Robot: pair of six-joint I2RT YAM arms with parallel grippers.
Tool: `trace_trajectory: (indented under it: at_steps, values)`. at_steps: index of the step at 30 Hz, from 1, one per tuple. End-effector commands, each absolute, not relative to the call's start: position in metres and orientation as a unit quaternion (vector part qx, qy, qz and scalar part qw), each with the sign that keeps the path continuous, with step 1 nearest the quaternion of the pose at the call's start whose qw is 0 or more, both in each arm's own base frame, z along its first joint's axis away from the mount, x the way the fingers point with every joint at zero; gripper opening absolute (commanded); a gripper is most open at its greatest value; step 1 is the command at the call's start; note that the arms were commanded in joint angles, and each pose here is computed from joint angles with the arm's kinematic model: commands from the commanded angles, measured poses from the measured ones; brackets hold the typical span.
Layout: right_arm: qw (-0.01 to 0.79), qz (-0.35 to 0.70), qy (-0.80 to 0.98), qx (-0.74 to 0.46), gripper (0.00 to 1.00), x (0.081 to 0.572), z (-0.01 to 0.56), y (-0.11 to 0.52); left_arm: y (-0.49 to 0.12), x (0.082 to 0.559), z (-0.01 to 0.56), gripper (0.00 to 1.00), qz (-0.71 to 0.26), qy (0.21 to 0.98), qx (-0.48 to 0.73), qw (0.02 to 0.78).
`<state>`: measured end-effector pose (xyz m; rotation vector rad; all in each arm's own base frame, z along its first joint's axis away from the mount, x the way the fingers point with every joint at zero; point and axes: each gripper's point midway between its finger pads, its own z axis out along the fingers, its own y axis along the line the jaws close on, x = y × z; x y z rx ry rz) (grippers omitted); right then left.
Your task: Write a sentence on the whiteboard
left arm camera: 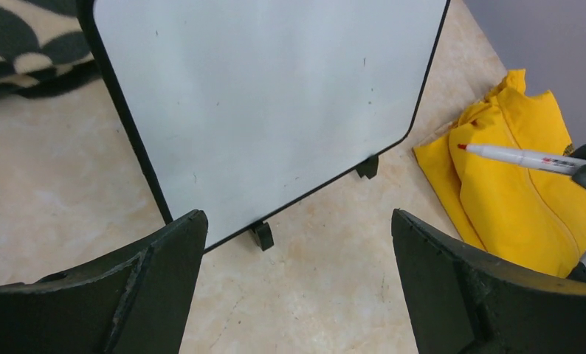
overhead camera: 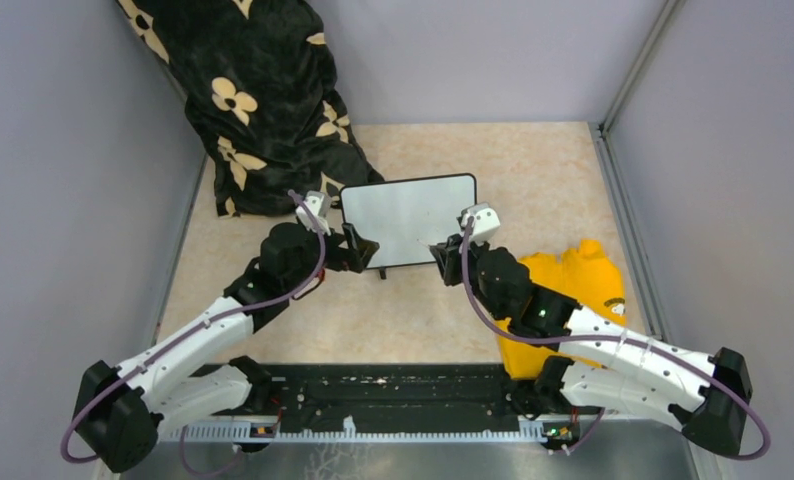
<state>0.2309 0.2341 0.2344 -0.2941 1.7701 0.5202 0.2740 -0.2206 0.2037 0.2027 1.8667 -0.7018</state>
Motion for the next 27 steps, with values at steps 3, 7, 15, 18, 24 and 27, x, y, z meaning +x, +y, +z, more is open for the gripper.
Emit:
trace_trajectory:
  at_steps: [3, 7, 15, 18, 24, 27]
  values:
    - [0.63, 0.263, 0.722, -0.111, 0.0, 0.226, 0.266, 0.238, -0.236, 0.27, 0.197, 0.99, -0.325, 0.811, 0.062, 0.483]
    - [0.634, 0.257, 0.723, -0.099, 0.0, 0.228, 0.264, 0.234, -0.236, 0.264, 0.195, 0.99, -0.347, 0.813, 0.023, 0.467]
    - [0.633, 0.271, 0.72, -0.086, 0.0, 0.23, 0.268, 0.239, -0.235, 0.234, 0.156, 0.99, -0.393, 0.803, 0.034, 0.446]
    - [0.636, 0.271, 0.717, -0.091, 0.0, 0.232, 0.269, 0.243, -0.226, 0.228, 0.122, 0.95, -0.381, 0.818, 0.014, 0.43]
    - [0.64, 0.268, 0.713, -0.1, 0.0, 0.234, 0.268, 0.248, -0.229, 0.231, 0.102, 0.83, -0.364, 0.834, 0.024, 0.415]
    - [0.64, 0.265, 0.713, -0.108, 0.0, 0.236, 0.269, 0.251, -0.232, 0.25, 0.124, 0.81, -0.334, 0.841, 0.021, 0.425]
